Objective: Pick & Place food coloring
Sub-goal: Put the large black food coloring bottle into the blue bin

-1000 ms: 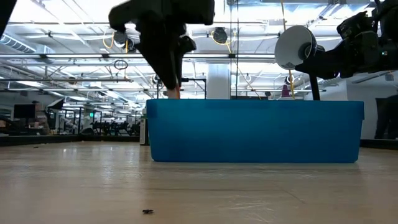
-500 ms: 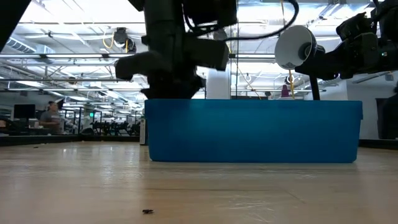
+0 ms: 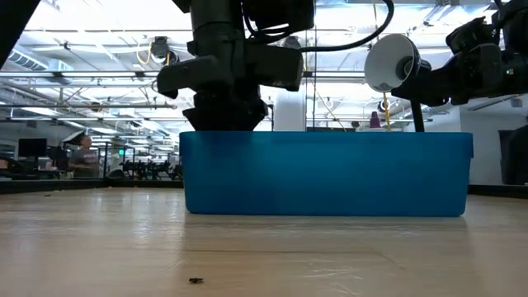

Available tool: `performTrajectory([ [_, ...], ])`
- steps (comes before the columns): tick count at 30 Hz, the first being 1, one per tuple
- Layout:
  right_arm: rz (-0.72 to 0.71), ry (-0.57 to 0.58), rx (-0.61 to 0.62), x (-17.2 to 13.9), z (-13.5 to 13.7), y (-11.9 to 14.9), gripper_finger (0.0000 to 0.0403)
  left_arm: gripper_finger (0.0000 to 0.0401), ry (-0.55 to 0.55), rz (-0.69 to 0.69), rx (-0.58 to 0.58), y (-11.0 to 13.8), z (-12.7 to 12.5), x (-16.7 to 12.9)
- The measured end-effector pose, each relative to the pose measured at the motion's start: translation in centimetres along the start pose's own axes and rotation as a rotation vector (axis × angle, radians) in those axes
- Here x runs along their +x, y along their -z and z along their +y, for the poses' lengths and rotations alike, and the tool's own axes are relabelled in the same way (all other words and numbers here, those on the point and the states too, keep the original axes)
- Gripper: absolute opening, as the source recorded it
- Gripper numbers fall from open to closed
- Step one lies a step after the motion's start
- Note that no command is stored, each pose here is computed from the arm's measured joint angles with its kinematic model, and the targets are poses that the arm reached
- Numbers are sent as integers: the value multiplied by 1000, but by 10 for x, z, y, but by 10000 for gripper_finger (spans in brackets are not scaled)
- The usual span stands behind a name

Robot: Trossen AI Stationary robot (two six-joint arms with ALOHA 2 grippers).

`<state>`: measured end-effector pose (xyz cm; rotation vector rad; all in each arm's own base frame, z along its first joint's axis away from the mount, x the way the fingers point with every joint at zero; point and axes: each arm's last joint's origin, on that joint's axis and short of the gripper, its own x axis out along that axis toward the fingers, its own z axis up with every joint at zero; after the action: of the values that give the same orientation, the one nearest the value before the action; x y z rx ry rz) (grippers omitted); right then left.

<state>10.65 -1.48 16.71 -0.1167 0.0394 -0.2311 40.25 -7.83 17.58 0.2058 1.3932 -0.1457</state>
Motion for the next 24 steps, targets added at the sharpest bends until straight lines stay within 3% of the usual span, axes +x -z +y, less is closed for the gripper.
performTrajectory([
  [7,-1,0,0,0,0,0,279,176,-1,-58,-26,6,2,-36],
  [13,1,0,0,0,0,0,279,177,-2,-237,-47,25,1,-114],
  [17,3,0,0,0,0,0,279,175,-97,-263,12,64,0,-172],
  [21,4,0,0,0,0,0,279,174,-290,-292,-177,110,6,-203],
  [24,4,0,0,0,0,0,279,176,-392,-321,-302,146,9,-208],
])
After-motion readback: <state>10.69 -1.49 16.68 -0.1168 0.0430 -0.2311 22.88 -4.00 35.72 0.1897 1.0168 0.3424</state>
